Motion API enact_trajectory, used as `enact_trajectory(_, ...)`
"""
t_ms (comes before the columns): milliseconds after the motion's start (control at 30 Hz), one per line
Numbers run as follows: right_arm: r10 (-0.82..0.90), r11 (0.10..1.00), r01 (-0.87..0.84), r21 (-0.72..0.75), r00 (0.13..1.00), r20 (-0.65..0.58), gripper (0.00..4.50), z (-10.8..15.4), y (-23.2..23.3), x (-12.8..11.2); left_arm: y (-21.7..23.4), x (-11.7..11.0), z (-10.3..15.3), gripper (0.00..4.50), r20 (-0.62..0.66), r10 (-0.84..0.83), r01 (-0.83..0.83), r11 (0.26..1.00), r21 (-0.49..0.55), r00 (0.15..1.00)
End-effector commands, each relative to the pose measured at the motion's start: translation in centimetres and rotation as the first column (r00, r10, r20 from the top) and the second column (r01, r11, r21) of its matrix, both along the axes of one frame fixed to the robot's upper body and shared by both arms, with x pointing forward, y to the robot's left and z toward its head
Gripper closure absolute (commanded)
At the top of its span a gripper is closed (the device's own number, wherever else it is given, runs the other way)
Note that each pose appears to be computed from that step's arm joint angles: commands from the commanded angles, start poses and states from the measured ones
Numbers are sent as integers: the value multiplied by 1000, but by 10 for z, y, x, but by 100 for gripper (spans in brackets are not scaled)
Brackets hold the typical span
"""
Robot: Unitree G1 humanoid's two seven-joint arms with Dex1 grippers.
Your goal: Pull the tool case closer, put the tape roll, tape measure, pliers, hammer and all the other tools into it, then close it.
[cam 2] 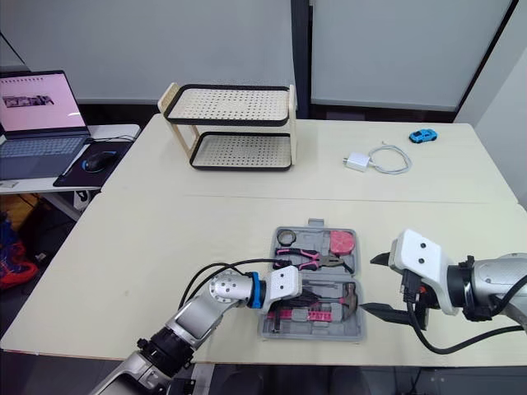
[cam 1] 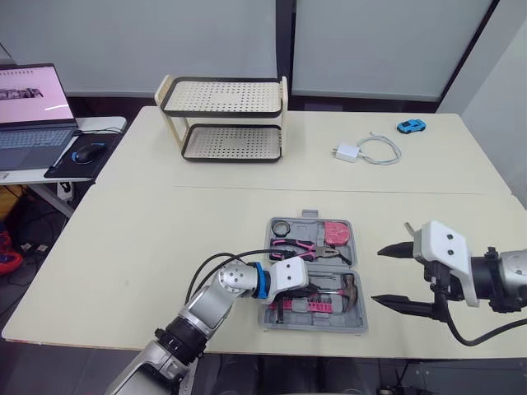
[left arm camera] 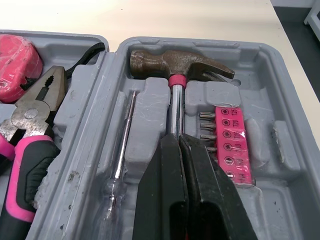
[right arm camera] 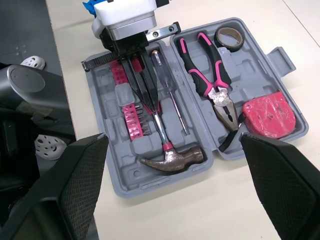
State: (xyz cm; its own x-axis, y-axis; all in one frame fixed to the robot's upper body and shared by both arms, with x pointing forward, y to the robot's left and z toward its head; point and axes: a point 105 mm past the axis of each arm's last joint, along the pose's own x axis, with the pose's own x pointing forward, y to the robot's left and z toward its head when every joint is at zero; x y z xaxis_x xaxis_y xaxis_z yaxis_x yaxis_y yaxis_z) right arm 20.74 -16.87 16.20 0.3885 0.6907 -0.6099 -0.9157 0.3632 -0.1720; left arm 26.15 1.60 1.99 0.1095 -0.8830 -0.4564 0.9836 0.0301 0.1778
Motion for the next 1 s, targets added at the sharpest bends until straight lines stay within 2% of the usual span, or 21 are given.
enact_trajectory(33, 18, 1000, -18, -14, 999, 35, 0, 7, 1, -1, 11, -5, -19, 447, -44, 12, -9, 998, 67, 999)
enact_trajectory(167, 17, 1000, -17, -7, 999, 37, 0, 5, 1, 1, 14, 0, 1, 447, 8, 7, -7, 1000, 20, 1000)
enact_trajectory(333, -4, 1000, 5, -10, 998, 65, 0, 2, -9, 11, 30, 11, 42, 447, 71, 73, -69, 996, -54, 995)
enact_trajectory(433, -42, 999, 42, 3, 994, 106, 0, 6, -22, 21, 57, 15, 71, 387, 78, 143, -136, 986, -92, 987)
enact_trajectory(500, -85, 996, 83, 25, 988, 130, 0, 10, -34, 27, 83, 19, 85, 325, 74, 224, -217, 972, -91, 972)
enact_trajectory(600, -177, 984, 174, 33, 969, 172, 0, 15, -64, 35, 143, 20, 97, 222, 82, 370, -368, 929, -30, 926)
enact_trajectory(733, -297, 954, 296, 38, 927, 228, 0, 21, -112, 38, 214, 17, 113, 92, 93, 571, -572, 820, -21, 816)
enact_trajectory(833, -371, 927, 372, 43, 893, 255, 0, 21, -145, 37, 257, 9, 115, 4, 93, 681, -683, 730, -11, 726)
enact_trajectory(1000, -445, 892, 450, 40, 857, 259, 0, 13, -183, 34, 318, -1, 110, 4, 109, 807, -811, 585, 1, 581)
